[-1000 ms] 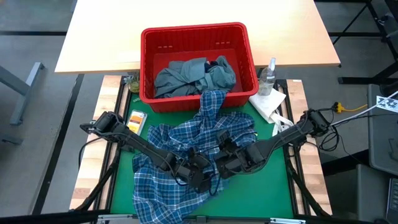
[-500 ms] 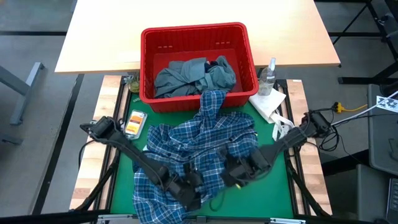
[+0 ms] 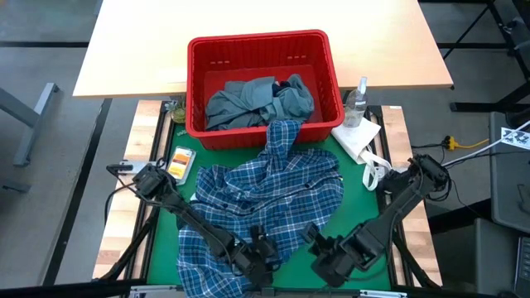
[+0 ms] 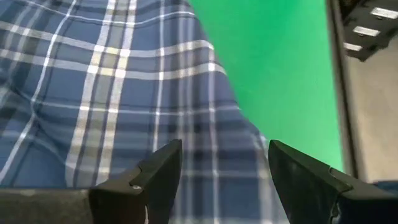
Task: Fold Laundry from Bin
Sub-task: Fold the blue shirt
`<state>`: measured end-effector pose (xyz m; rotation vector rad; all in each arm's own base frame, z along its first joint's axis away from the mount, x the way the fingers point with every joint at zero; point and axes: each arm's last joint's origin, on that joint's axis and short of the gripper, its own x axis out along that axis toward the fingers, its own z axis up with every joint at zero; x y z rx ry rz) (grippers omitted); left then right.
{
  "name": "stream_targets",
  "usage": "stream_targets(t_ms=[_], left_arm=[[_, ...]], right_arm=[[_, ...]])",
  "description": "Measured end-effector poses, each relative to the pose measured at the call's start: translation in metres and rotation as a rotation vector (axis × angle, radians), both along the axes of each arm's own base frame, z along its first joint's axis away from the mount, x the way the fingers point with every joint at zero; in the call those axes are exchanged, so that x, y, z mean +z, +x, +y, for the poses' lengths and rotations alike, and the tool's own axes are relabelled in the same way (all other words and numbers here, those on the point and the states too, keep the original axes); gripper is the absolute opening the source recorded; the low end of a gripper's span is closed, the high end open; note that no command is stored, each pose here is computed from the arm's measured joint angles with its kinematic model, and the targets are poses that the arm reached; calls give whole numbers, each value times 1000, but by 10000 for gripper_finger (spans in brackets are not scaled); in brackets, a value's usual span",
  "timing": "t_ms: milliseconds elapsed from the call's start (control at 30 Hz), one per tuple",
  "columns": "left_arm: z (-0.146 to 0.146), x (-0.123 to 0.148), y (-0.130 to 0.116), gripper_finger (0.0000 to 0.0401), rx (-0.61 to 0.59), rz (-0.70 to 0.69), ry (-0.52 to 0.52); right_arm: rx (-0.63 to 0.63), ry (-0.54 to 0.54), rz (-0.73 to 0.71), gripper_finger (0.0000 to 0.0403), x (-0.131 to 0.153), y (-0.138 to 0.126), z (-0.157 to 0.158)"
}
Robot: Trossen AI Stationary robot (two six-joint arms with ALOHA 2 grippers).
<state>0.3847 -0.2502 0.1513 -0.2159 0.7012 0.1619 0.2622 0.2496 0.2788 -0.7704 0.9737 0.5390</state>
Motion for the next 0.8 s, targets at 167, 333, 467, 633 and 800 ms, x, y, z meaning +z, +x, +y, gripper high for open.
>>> stream_targets(t_ms=[167, 333, 467, 633, 800], left_arm=[[11, -5, 10, 231, 30, -9, -5], [15, 2, 20, 231, -2, -89, -2], [18, 4, 26, 231, -6, -124, -7], [18, -16, 31, 231, -2, -120, -5], [15, -38, 30, 230, -4, -68, 12]], right_arm=[[18, 32, -48, 1, 2, -6, 12], [33, 53, -67, 1, 3, -8, 18], [29, 53, -67, 1, 3, -7, 17], [26, 48, -71, 1, 3, -7, 17], [23, 42, -78, 1, 3, -7, 17]])
